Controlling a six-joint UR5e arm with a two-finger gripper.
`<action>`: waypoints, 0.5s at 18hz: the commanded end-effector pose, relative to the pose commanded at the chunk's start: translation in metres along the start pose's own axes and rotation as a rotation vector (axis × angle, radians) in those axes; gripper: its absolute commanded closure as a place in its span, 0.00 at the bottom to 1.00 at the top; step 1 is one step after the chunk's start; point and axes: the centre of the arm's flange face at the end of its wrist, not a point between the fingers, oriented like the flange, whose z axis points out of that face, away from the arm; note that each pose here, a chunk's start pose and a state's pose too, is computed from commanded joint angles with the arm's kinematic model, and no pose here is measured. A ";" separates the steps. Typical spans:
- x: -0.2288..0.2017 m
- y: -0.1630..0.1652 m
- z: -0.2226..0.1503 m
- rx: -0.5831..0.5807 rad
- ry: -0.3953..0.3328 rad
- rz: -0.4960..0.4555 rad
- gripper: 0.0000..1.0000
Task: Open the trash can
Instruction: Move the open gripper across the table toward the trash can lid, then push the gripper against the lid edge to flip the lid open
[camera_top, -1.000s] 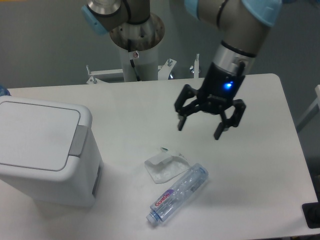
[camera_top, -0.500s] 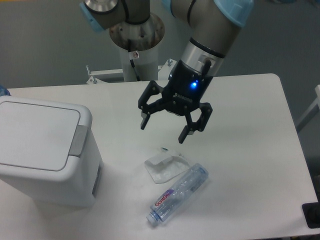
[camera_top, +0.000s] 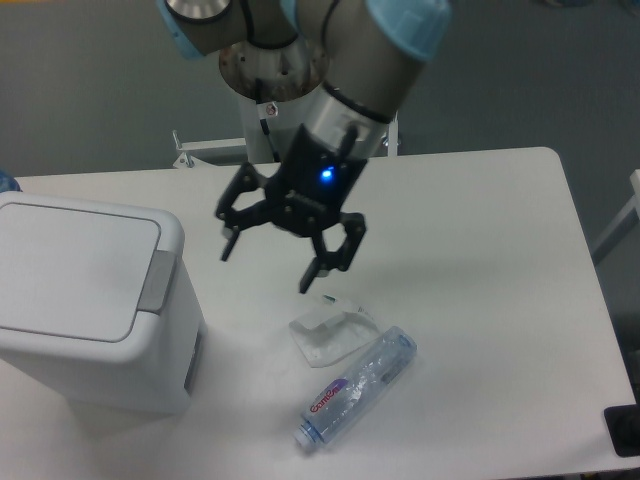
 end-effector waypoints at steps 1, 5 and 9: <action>0.005 0.000 0.005 -0.007 0.006 0.006 0.00; 0.003 0.006 0.014 -0.008 0.008 0.014 0.00; 0.008 0.007 0.030 -0.028 0.024 0.018 0.00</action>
